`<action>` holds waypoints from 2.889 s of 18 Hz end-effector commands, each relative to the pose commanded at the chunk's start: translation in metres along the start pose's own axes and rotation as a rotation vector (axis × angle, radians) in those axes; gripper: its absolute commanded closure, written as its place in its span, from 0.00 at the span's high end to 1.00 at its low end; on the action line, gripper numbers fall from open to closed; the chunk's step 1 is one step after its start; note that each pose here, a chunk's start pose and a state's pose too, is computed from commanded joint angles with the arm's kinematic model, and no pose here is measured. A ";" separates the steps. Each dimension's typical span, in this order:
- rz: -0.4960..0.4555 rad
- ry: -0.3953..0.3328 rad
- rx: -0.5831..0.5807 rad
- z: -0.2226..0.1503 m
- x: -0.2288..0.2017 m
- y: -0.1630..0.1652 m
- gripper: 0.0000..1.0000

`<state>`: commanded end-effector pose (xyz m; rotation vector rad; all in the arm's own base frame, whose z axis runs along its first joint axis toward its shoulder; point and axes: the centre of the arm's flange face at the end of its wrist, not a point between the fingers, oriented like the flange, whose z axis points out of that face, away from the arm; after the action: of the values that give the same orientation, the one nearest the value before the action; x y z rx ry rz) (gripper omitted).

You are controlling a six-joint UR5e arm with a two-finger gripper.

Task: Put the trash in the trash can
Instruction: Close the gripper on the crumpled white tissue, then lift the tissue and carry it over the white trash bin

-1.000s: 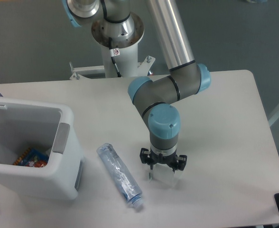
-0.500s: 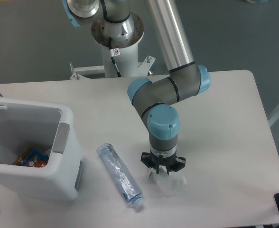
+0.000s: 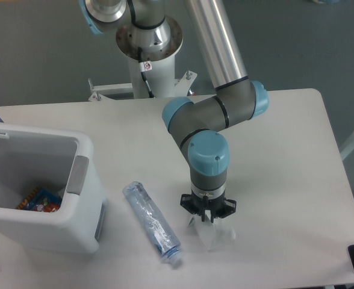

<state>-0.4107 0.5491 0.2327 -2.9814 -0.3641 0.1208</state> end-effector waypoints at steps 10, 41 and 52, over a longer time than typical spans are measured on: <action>-0.034 0.037 0.048 -0.011 -0.007 -0.001 0.00; -0.150 0.242 0.545 -0.269 0.068 0.000 0.00; -0.064 0.299 0.639 -0.344 0.159 0.002 0.00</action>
<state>-0.2234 0.5432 0.5626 -2.3081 -0.3099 -0.1822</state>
